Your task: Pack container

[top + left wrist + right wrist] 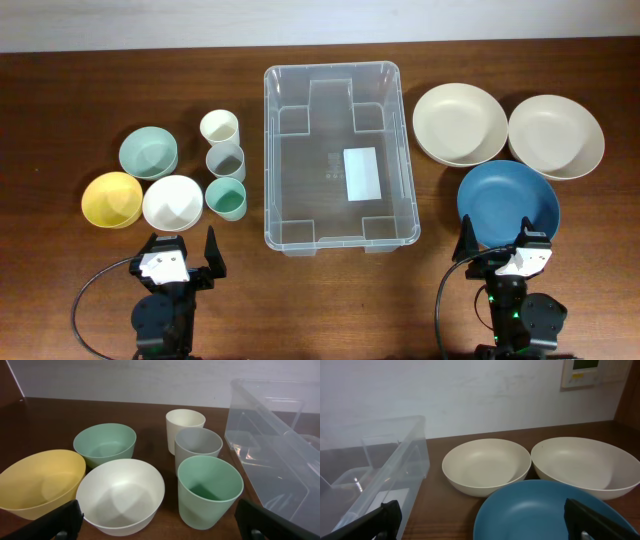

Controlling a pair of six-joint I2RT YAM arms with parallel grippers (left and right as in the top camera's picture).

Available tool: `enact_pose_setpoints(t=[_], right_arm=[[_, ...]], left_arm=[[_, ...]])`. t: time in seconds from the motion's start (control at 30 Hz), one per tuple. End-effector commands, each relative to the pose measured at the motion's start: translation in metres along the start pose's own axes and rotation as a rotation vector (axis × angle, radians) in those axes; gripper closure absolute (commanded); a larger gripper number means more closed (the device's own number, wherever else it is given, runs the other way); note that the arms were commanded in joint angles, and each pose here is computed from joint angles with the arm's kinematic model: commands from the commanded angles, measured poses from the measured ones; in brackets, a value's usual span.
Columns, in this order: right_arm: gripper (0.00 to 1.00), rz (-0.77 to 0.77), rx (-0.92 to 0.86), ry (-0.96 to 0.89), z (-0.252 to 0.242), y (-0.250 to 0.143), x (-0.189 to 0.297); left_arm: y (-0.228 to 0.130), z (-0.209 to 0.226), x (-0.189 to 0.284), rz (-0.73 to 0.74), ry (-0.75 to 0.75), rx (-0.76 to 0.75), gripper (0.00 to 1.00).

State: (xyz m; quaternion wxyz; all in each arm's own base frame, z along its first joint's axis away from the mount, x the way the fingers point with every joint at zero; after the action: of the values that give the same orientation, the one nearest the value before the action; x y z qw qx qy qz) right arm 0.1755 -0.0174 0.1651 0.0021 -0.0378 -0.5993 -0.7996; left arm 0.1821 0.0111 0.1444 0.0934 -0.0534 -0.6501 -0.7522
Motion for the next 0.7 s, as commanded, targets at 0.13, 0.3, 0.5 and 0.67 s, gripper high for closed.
enact_pose_setpoints(t=[0.13, 0.3, 0.5, 0.67], right_arm=[[0.01, 0.058, -0.012, -0.017, 0.001, 0.002, 0.003], [0.01, 0.122, -0.019, -0.059, 0.005, 0.022, 0.005], [0.02, 0.282, -0.037, -0.138, 0.014, 0.077, -0.012], [0.02, 0.521, -0.181, -0.349, -0.004, 0.13, -0.038]], left_arm=[[0.008, -0.001, 0.003, -0.005, -0.015, -0.008, 0.01], [0.026, 0.002, 0.009, 0.025, -0.019, -0.008, 0.01], [0.065, 0.005, 0.012, 0.076, -0.062, -0.009, 0.01], [0.094, 0.007, -0.002, 0.269, -0.109, -0.007, 0.01]])
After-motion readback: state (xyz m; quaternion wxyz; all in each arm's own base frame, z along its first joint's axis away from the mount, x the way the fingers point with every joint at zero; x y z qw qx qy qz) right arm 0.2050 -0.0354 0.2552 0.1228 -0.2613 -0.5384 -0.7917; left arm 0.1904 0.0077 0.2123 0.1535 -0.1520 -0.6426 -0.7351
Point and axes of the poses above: each gripper's point midway between its finger pads, its own x axis back along the fingers, its own z axis along the line the jaws close on, y = z × x, the point moved 7 cm from there along x, back along the fingers, and after that the axes turned 11 degrees about -x, right-handed, at the moved point
